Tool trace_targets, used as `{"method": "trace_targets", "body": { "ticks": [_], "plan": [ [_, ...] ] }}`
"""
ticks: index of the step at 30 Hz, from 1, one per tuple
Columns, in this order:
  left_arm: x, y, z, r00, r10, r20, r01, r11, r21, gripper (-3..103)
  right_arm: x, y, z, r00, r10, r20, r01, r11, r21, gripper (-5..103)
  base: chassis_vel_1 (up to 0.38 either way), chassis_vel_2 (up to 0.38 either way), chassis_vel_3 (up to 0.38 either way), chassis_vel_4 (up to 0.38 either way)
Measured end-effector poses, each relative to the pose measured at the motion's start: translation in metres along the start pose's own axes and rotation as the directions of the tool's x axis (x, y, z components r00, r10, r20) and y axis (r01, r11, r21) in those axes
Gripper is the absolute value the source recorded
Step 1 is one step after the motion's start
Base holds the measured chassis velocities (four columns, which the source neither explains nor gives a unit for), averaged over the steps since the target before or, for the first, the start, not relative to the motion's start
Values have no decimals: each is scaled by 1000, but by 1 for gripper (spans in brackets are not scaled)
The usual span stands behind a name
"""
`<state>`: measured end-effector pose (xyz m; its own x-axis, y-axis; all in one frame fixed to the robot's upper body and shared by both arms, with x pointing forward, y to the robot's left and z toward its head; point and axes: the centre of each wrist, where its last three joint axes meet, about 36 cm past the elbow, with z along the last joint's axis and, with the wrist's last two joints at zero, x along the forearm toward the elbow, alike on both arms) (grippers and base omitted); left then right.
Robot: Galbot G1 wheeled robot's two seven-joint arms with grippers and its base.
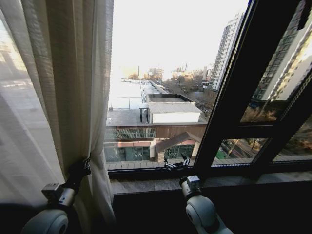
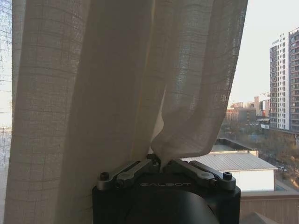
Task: Open the curtains by pulling them apart, changing their state from closed to fully open.
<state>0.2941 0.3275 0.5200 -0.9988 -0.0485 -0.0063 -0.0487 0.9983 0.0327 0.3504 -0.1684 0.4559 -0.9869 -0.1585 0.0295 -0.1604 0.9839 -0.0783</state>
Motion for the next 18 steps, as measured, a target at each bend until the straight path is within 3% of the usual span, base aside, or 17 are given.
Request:
{"method": "trace_targets", "body": {
  "ticks": [2,3,5,7,8,10,11,12,13,14,15,16,17,18],
  "plan": [
    [-1,7,-1,999,-37,5,37,999,1,0,0,2,0,1000,-6,-1,6,1000,0,100,-79,-58,70,28],
    [-3,22,0,995,-100,10,100,995,-3,0,-1,3,1,1000,-13,-2,13,1000,2,100,0,0,0,0],
    [-4,28,0,992,-127,12,127,992,-7,0,-1,3,1,1000,-15,-3,15,1000,2,100,0,0,0,0],
    [-7,54,3,968,-249,19,250,968,-26,0,-3,4,3,1000,-25,-7,25,1000,4,100,0,0,0,0],
    [-7,54,3,968,-249,19,250,968,-26,0,-3,4,3,1000,-25,-7,25,1000,4,100,0,0,0,0],
    [-9,77,3,936,-350,22,351,936,-34,0,-5,6,5,999,-35,-12,35,999,6,100,0,0,0,0],
    [-9,93,3,908,-418,25,419,907,-43,0,-6,7,7,999,-40,-14,40,999,7,100,0,0,0,0],
    [-10,116,3,861,-508,30,509,859,-54,0,-8,9,8,999,-46,-17,46,999,7,100,0,0,0,0],
    [-10,116,3,861,-508,30,509,859,-54,0,-8,9,8,999,-46,-17,46,999,7,100,0,0,0,0],
    [-9,127,3,833,-553,34,554,830,-59,0,-9,11,9,999,-50,-18,51,999,6,100,0,0,0,0],
    [-8,148,1,776,-630,40,631,773,-67,0,-10,13,10,998,-57,-18,57,998,4,100,0,0,0,0],
    [-7,158,1,744,-667,43,668,741,-70,0,-11,14,11,998,-60,-18,60,998,4,100,0,0,0,0],
    [-5,182,0,659,-751,47,752,655,-78,0,-12,17,12,998,-66,-18,66,998,5,100,0,0,0,0],
    [-5,182,0,659,-751,47,752,655,-78,0,-12,17,12,998,-66,-18,66,998,5,100,0,0,0,0]
  ]
}}
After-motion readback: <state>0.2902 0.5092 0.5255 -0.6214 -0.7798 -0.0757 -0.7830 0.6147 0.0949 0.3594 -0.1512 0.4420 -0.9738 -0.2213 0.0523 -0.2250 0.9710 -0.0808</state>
